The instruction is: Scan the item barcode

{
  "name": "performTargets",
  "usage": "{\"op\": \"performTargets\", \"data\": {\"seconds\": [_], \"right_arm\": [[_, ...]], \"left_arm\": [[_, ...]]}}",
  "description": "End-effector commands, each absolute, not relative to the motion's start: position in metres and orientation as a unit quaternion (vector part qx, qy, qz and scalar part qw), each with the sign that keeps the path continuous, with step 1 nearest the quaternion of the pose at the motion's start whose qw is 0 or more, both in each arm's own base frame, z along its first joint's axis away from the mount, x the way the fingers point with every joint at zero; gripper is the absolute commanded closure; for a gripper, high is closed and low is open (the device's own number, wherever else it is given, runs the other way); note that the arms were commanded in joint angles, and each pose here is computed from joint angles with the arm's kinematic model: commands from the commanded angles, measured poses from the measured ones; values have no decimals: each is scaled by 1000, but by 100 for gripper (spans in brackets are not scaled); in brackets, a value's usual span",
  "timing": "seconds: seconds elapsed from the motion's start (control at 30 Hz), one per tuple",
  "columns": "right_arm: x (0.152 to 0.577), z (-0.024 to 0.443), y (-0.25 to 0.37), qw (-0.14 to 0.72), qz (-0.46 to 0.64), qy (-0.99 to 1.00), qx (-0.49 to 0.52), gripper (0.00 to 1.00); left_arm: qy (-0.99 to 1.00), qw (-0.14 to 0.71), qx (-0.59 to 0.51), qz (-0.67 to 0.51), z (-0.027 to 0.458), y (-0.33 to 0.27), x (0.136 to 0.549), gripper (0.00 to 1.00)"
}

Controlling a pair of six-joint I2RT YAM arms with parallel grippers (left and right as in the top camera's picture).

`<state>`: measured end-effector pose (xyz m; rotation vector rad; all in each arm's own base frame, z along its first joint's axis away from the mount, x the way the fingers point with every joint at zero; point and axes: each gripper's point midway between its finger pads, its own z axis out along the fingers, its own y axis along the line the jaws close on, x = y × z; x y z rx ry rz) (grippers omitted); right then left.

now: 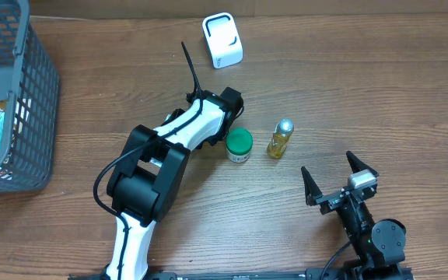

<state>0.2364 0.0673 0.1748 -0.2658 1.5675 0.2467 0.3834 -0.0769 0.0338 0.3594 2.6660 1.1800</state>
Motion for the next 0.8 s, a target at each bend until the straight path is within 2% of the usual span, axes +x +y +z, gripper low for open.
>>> {"op": "performTargets", "data": {"seconds": [0.0, 0.13, 0.33, 0.43, 0.53, 0.77], "right_arm": [[237, 172, 65, 694, 105, 702, -116, 0], [237, 172, 65, 694, 105, 702, -116, 0], [237, 172, 65, 694, 105, 702, -116, 0], [237, 172, 65, 694, 105, 702, -116, 0], [237, 172, 65, 694, 105, 702, -116, 0], [237, 172, 65, 694, 105, 702, -116, 0]], "left_arm": [[905, 106, 98, 400, 32, -78, 380, 60], [913, 99, 85, 386, 36, -81, 379, 51], [935, 88, 63, 337, 45, -90, 387, 49], [956, 73, 50, 281, 45, -99, 392, 42], [975, 46, 52, 213, 40, -107, 393, 39], [989, 2, 40, 142, 30, -94, 391, 35]]}}
